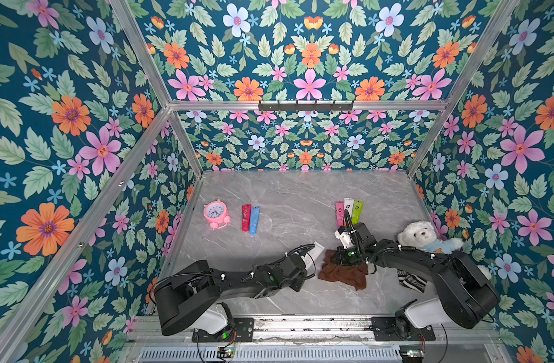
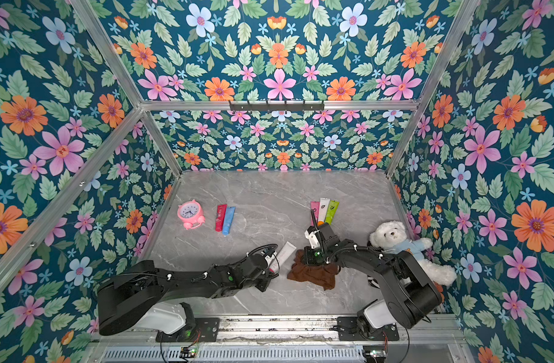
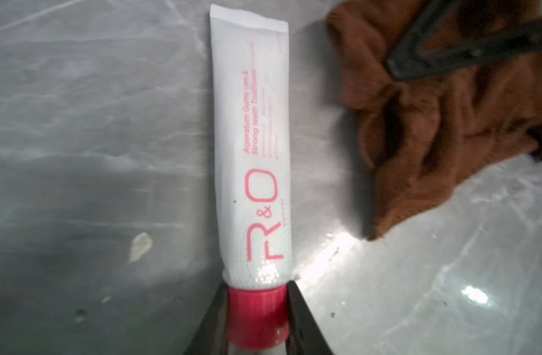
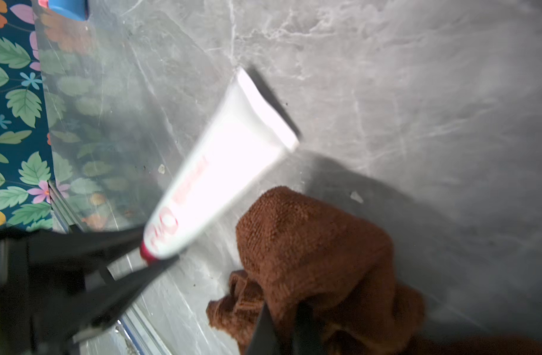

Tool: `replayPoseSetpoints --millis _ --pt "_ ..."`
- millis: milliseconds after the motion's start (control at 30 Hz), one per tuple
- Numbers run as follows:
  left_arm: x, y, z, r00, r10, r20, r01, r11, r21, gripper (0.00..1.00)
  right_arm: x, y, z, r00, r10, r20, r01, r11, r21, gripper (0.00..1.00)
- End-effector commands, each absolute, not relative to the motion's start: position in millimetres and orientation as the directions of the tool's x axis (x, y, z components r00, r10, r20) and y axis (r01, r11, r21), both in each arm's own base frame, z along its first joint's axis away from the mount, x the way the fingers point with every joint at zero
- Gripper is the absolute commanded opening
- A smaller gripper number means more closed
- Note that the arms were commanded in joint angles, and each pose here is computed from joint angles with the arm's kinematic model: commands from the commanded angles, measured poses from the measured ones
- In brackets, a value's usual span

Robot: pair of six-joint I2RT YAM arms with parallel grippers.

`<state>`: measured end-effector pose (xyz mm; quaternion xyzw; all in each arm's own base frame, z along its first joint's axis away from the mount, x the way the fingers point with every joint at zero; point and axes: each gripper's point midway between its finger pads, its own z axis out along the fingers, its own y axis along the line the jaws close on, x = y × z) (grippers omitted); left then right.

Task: Wipe the surface of the toothpaste tube
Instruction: Wipe the dirt from the toothpaste tube, then place the toothpaste at the center of the board.

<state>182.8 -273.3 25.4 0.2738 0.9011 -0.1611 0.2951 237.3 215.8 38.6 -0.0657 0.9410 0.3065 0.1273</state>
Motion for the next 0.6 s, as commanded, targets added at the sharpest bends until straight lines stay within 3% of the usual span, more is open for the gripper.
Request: replayPoseSetpoints --millis 0,367,567 --pt "205 -253 36 -0.707 0.306 -0.637 0.469 0.877 -0.1 0.0 225 208 34 -0.959 -0.071 -0.273 -0.215 0.811 0.544 0.0" --pt "304 -159 88 -0.746 0.029 -0.666 0.152 0.98 -0.129 0.0 206 208 44 -0.948 -0.06 -0.312 -0.244 0.767 0.593 0.0" --pt "333 -134 88 -0.766 -0.022 -0.642 0.101 0.983 -0.153 0.0 206 209 48 -0.939 -0.06 -0.34 -0.265 0.757 0.597 0.0"
